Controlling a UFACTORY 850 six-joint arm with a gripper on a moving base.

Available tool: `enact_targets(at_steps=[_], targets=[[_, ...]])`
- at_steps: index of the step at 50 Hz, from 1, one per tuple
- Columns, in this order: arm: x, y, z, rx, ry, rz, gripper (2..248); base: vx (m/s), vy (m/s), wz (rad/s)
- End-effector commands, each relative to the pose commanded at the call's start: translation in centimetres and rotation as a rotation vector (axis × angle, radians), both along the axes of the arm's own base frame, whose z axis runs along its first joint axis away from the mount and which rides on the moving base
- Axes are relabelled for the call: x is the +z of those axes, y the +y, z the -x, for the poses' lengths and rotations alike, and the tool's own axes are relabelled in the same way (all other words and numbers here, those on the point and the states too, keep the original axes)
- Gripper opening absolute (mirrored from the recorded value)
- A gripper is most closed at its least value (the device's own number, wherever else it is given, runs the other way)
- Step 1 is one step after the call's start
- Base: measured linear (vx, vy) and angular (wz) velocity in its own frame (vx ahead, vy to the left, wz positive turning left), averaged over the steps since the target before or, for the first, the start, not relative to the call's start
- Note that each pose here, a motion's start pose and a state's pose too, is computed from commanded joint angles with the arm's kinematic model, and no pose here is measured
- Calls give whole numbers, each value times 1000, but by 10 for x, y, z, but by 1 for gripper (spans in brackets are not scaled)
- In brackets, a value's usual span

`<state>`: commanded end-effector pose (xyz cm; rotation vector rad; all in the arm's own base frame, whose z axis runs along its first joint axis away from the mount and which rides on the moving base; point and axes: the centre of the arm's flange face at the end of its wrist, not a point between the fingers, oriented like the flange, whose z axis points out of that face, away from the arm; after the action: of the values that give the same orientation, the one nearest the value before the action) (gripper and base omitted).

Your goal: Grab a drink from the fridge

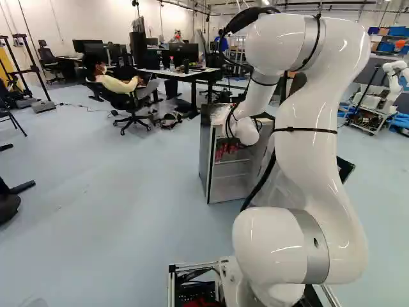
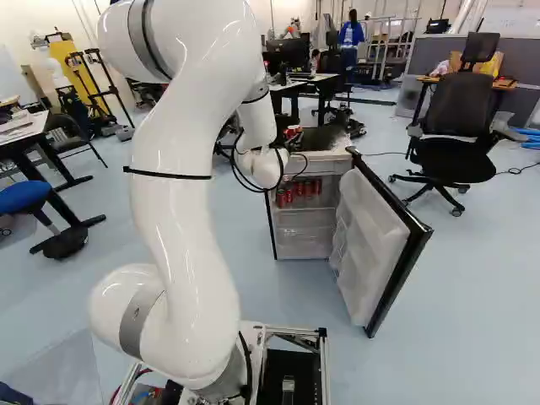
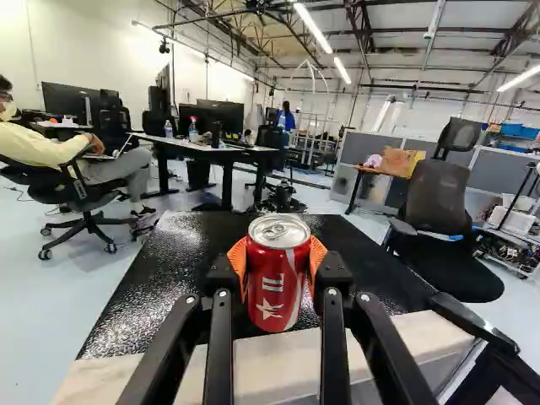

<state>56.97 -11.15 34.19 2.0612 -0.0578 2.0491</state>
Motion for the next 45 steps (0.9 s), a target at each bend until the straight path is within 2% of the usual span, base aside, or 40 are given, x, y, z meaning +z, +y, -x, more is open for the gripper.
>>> enact_targets(at_steps=[18,44,45], targets=[[-6,-1,-9,-8,38,-11,94,0,0,0],[-6,-1,-10,-8,38,-11,94,0,0,0],[-6,-1,-10,-8,38,-11,110,0,0,0]])
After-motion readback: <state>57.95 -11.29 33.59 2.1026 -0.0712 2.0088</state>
